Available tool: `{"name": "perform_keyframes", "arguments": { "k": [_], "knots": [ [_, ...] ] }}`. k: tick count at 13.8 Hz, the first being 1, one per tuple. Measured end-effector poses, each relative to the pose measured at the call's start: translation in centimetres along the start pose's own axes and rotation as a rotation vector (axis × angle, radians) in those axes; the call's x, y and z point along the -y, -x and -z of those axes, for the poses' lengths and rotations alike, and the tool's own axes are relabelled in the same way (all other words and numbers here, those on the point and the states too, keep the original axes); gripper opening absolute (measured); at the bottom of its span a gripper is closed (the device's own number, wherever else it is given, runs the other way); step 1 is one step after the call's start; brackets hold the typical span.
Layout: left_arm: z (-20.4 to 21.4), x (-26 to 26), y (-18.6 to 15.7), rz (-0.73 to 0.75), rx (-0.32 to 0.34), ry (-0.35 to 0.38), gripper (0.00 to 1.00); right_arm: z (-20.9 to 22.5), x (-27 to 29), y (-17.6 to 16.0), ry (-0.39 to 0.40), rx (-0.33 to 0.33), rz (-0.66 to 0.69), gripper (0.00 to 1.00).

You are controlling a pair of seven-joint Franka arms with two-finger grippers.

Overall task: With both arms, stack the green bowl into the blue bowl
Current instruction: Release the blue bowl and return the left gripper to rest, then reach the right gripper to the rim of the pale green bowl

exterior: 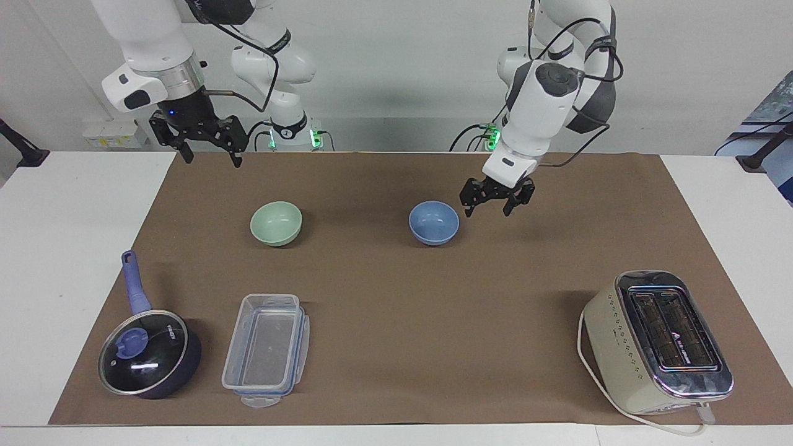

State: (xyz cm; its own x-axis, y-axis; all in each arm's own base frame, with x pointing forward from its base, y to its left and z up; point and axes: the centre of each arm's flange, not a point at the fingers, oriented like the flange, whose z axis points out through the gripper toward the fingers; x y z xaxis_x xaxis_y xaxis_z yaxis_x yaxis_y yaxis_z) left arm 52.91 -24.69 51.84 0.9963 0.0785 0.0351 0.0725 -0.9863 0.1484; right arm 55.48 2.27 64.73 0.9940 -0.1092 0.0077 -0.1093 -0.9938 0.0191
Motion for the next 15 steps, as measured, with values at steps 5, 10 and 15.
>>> {"name": "perform_keyframes", "arguments": {
  "k": [5,10,15],
  "knots": [
    [6.1,4.8,-3.2,-0.095,-0.04,-0.057,1.0,-0.1,0.0,0.0,0.0,0.0,0.0,1.0],
    [8.7,14.8,-5.9,-0.135,-0.014,-0.081,1.0,-2.9,0.1,0.3,0.006,0.019,0.002,1.0],
    [9.8,20.0,-6.2,-0.149,0.013,-0.09,1.0,-11.9,0.4,1.1,0.011,0.018,0.007,1.0]
  ]
}}
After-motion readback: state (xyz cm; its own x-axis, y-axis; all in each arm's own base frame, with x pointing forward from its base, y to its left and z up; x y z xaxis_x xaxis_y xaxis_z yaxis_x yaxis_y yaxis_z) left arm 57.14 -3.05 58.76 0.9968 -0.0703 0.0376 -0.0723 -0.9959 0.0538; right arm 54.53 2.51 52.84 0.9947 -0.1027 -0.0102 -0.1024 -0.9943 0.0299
